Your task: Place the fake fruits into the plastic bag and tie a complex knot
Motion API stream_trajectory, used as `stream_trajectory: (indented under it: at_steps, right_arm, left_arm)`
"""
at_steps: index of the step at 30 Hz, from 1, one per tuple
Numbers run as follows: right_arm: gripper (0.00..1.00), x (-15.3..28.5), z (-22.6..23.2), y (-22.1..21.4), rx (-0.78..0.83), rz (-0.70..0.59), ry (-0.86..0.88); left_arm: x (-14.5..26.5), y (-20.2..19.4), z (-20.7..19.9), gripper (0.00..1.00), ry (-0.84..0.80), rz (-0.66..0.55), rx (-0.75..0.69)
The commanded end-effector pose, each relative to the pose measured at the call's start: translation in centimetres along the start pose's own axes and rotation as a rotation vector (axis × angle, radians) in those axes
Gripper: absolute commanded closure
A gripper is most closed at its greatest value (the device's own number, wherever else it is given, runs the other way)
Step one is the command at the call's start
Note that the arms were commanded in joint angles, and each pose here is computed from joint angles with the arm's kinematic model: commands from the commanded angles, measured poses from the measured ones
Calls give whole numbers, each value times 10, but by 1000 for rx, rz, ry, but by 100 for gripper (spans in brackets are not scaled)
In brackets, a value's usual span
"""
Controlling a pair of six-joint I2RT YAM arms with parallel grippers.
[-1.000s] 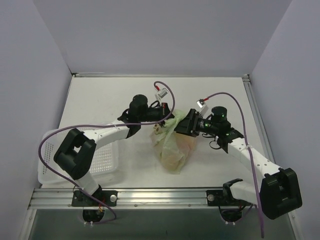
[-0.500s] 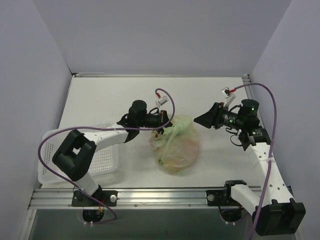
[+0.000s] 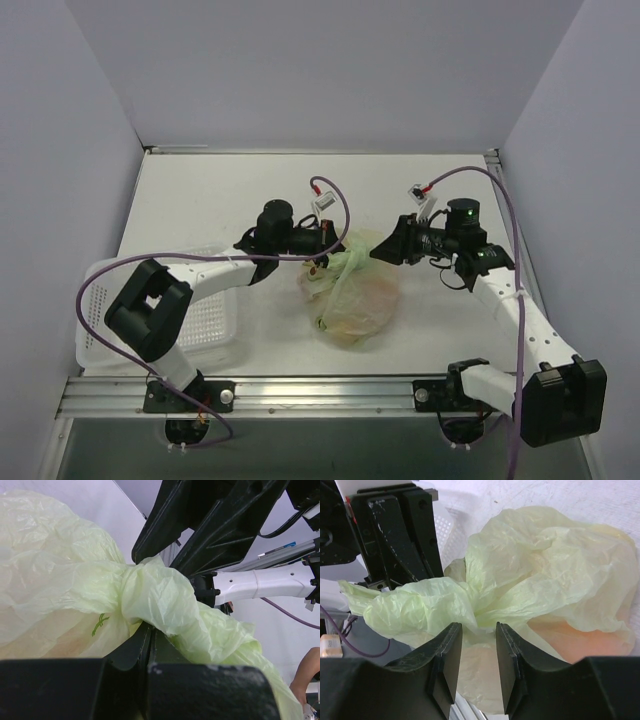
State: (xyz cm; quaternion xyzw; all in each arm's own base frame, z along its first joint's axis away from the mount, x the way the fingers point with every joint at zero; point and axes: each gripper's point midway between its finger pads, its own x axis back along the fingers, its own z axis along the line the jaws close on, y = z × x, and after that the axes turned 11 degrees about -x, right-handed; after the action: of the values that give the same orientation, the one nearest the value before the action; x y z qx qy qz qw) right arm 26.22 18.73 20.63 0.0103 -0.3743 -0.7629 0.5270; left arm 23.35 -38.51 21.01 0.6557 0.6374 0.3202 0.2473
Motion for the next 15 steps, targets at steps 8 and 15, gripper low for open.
stream_trajectory:
  at_steps: [8,15]
  right_arm:
    - [66,-9,22,-30,61,71,107]
    - [87,-13,48,-23,69,65,195]
  left_arm:
    - [-9,38,-8,100,-40,-117,-54]
    - [-15,36,3,100,-15,-132,-35]
